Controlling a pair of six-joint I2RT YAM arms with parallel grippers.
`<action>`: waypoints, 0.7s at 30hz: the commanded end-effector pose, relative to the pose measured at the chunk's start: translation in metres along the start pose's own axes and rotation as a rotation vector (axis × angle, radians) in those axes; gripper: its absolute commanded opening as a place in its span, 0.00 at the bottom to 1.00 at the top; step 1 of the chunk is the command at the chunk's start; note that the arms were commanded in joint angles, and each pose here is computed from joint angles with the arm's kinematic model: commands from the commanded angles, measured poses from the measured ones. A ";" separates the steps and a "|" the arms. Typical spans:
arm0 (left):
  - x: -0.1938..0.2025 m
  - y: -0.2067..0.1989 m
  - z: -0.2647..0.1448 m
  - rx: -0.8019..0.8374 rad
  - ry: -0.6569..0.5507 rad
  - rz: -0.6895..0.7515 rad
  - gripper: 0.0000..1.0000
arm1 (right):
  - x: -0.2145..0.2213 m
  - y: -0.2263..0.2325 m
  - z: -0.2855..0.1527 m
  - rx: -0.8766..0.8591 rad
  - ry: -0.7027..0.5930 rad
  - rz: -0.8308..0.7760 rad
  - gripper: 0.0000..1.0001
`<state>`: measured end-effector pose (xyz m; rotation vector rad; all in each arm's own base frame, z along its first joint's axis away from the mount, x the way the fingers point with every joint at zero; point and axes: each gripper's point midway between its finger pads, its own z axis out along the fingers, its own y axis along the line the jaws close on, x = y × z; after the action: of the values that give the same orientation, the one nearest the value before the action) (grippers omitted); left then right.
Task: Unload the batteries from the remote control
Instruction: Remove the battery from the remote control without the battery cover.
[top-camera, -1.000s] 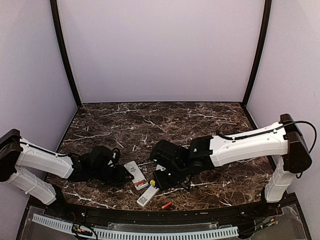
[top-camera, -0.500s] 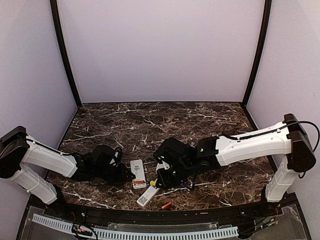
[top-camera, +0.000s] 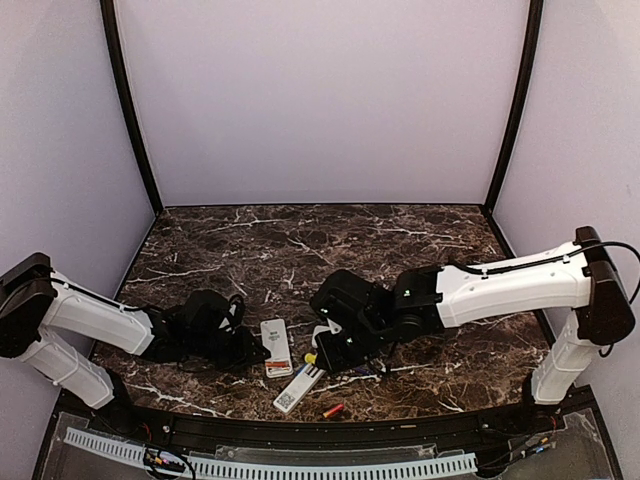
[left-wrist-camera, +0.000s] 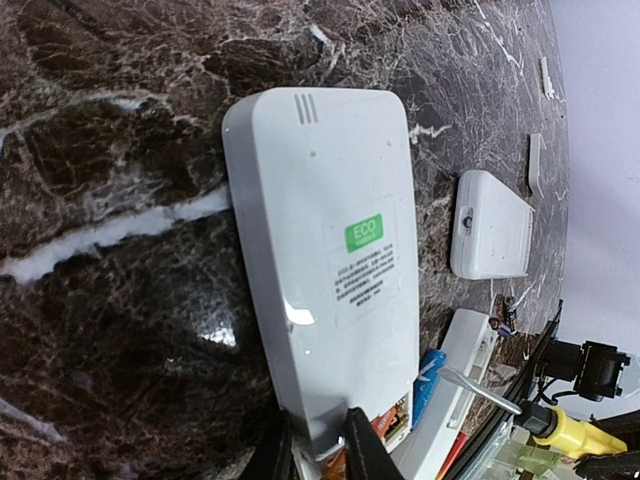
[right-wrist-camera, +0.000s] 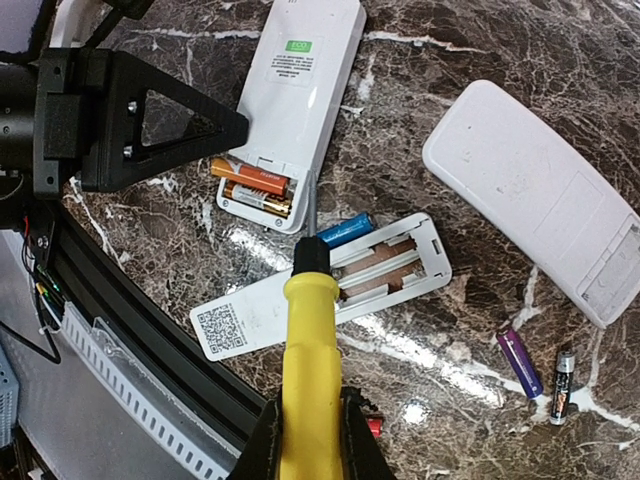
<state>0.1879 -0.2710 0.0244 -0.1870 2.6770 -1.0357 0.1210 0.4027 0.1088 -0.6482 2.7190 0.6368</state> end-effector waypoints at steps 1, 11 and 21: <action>0.012 0.017 -0.001 -0.061 0.039 0.005 0.17 | -0.003 0.020 -0.007 -0.078 -0.018 -0.023 0.00; 0.011 0.016 0.000 -0.062 0.043 0.011 0.17 | 0.010 0.022 0.002 -0.101 0.042 -0.021 0.00; 0.012 0.016 0.000 -0.063 0.046 0.012 0.17 | 0.011 0.014 0.009 -0.044 0.057 -0.016 0.00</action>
<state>0.1872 -0.2713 0.0245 -0.1796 2.6787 -1.0366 0.1055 0.4112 0.1082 -0.7007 2.7492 0.7249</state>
